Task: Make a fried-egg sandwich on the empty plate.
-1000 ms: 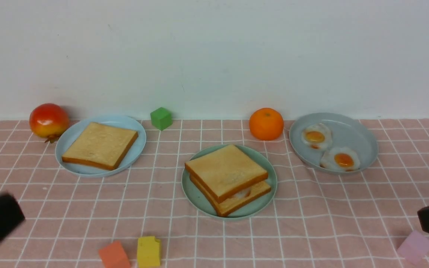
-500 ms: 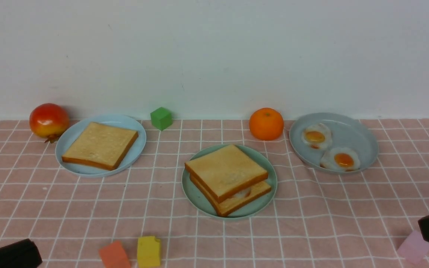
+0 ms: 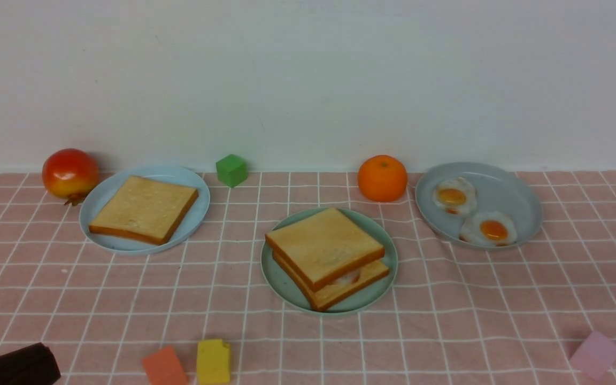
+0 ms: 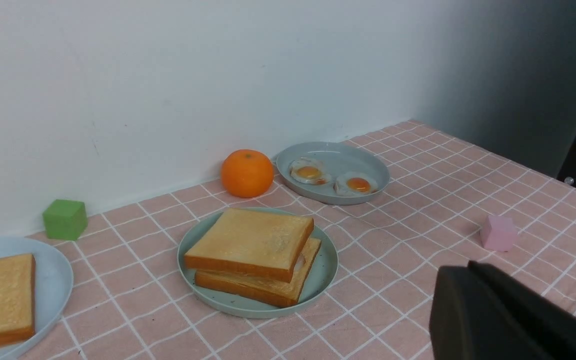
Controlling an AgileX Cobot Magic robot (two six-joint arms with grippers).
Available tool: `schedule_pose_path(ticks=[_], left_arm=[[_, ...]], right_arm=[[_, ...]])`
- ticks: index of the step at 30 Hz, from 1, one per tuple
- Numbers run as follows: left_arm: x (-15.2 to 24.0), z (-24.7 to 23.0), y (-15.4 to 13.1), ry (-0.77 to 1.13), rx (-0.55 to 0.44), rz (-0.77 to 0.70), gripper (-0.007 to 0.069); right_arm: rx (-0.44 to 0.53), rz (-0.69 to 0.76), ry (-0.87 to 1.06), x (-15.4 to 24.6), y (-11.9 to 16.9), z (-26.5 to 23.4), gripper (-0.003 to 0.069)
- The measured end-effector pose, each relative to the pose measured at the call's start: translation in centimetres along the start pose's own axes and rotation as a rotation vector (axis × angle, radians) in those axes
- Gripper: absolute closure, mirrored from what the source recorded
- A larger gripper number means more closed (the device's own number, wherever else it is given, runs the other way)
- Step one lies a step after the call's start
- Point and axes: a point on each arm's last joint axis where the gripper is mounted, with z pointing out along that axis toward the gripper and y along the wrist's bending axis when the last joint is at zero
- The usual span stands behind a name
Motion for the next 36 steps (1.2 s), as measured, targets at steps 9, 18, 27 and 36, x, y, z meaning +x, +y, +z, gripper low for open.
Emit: schedule_pose_path(ticks=[9, 18, 27, 36], left_arm=[[0.0, 0.0, 0.0, 0.0, 0.0, 0.0, 0.0638], [0.0, 0.0, 0.0, 0.0, 0.0, 0.0, 0.0638], [0.0, 0.1, 0.0, 0.009, -0.002, 0.002, 0.0636], [0.1, 0.1, 0.0, 0.011, -0.002, 0.002, 0.0629]], right_arm=[[0.247, 0.042, -0.326, 6.2, -2.6, 1.7, 0.0657], [0.286, 0.084, -0.349, 16.5, -3.9, 6.6, 0.0657], [0.286, 0.112, -0.305, 17.4, -3.9, 6.9, 0.0655], [0.29, 0.112, -0.305, 17.4, -4.0, 6.9, 0.0651]])
